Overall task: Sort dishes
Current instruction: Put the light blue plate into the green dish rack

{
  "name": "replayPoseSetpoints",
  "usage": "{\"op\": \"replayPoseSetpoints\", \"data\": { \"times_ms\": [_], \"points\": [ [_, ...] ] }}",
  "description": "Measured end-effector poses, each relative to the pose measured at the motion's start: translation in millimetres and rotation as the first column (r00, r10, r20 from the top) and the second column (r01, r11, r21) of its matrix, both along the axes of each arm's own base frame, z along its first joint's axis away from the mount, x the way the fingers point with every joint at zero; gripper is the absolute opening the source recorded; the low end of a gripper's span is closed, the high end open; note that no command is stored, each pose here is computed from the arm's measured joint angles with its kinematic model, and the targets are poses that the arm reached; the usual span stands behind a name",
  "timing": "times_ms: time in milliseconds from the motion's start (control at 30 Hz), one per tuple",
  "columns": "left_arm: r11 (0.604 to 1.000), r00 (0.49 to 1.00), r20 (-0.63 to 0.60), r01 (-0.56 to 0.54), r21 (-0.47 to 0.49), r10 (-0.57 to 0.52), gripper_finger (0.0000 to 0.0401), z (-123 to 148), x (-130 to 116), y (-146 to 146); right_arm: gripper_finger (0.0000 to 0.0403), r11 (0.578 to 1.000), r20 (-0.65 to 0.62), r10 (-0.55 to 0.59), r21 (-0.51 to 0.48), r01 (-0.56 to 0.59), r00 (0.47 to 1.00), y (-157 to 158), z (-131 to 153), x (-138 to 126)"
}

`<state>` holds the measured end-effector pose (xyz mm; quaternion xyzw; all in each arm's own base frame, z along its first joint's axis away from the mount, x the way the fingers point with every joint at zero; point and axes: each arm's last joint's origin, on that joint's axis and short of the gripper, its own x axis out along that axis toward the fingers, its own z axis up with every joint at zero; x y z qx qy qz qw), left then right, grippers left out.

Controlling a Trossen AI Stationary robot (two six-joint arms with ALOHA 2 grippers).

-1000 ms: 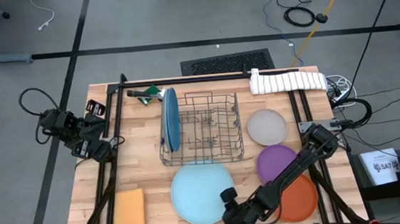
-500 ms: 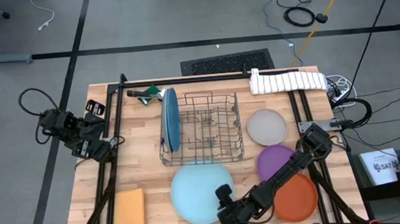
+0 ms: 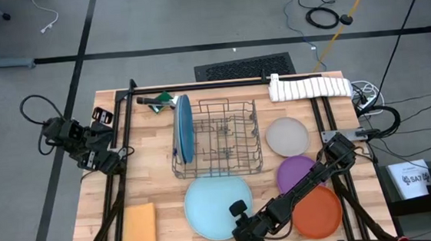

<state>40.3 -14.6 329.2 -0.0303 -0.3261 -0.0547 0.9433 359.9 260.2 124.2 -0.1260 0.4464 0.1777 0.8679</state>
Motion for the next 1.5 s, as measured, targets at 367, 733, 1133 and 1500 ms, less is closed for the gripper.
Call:
{"op": "replayPoseSetpoints", "data": {
  "times_ms": [367,733,1133,1500],
  "points": [
    [1.000,1.000,0.001,0.001,-0.001,-0.001,0.0045,0,0,0,0.0001,0.992,0.016,0.057,0.115,-0.059,0.998,15,33,15],
    [1.000,1.000,0.000,0.002,-0.002,-0.002,0.0045,0,0,0,0.0001,0.992,0.112,0.101,0.062,-0.109,0.988,22,118,34],
    [1.000,1.000,0.000,0.002,-0.002,-0.002,0.0045,0,0,0,0.0000,0.989,0.264,0.139,0.013,-0.148,0.954,16,207,35],
    [1.000,1.000,0.000,0.003,-0.002,-0.003,0.0045,0,0,0,0.0000,0.994,0.421,0.102,-0.082,-0.074,0.902,9,255,29]
  ]
}}
